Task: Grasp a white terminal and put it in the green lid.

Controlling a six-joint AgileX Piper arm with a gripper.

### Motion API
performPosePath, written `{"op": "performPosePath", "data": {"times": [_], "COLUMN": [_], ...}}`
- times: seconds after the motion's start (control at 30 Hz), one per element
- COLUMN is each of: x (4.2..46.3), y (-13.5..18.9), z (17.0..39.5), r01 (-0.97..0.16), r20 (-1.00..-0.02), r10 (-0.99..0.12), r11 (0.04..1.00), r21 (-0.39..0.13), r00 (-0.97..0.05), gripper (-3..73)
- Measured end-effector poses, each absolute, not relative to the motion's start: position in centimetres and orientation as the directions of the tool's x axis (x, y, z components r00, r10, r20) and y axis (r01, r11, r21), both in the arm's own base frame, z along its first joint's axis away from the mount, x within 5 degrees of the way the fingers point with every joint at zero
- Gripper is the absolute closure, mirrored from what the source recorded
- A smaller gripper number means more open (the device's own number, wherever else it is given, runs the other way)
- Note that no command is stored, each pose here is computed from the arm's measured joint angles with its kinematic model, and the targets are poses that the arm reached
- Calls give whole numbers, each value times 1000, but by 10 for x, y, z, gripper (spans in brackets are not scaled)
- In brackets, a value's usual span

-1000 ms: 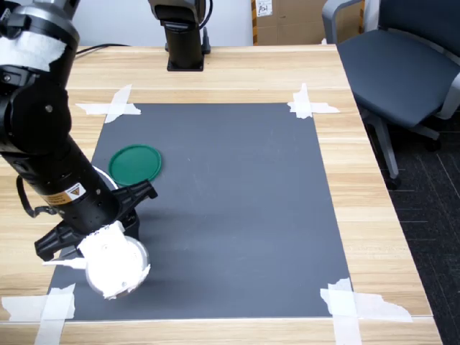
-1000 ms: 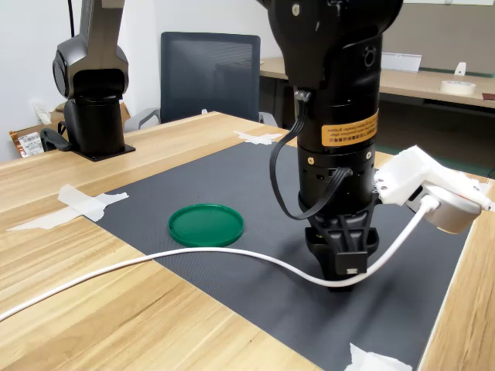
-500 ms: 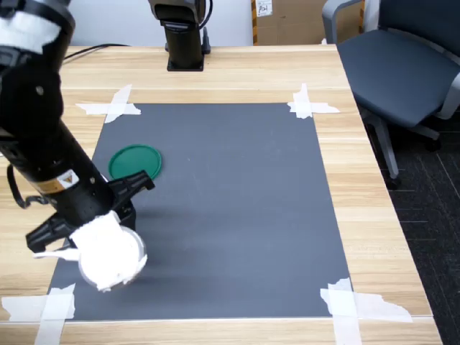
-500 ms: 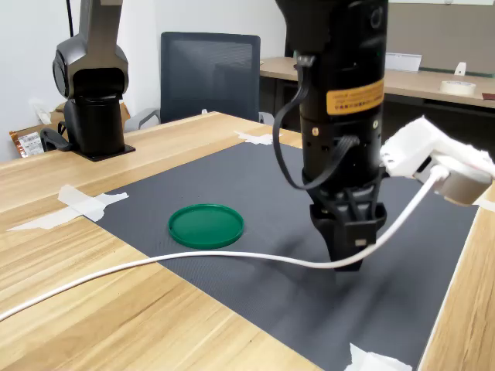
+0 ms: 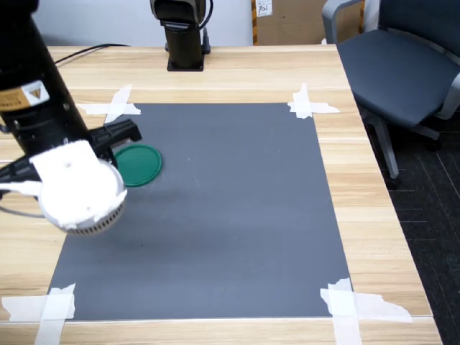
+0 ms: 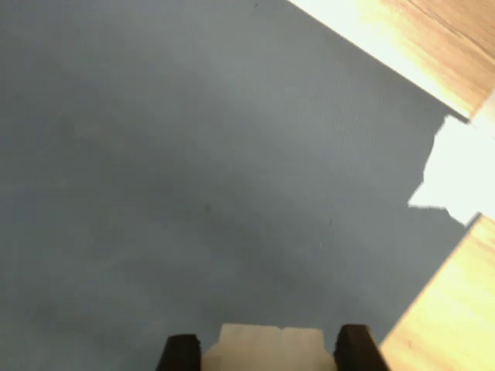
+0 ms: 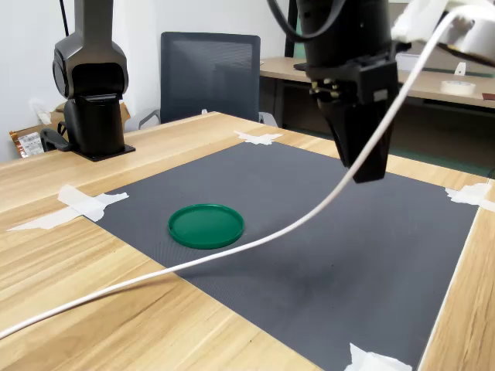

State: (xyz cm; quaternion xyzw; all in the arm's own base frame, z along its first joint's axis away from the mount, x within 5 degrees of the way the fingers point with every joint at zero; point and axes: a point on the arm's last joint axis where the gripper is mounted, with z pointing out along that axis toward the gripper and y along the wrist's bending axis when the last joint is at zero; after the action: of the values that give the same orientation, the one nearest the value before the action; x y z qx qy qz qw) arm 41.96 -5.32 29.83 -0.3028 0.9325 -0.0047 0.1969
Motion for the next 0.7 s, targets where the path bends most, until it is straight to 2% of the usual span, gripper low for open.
{"op": "performPosePath", "data": {"times": [0.2,0.3,0.7], "x": [400,386,335], "y": [-50,-48,-43], "z": [327,333,308], "r01": [-556,-556,-602], "r20": [-396,-401,-314], "r10": [-570,-571,-620], "r11": [815,814,782], "r21": [-163,-168,-163], "r00": [-719,-716,-719], "gripper": [385,385,385]}}
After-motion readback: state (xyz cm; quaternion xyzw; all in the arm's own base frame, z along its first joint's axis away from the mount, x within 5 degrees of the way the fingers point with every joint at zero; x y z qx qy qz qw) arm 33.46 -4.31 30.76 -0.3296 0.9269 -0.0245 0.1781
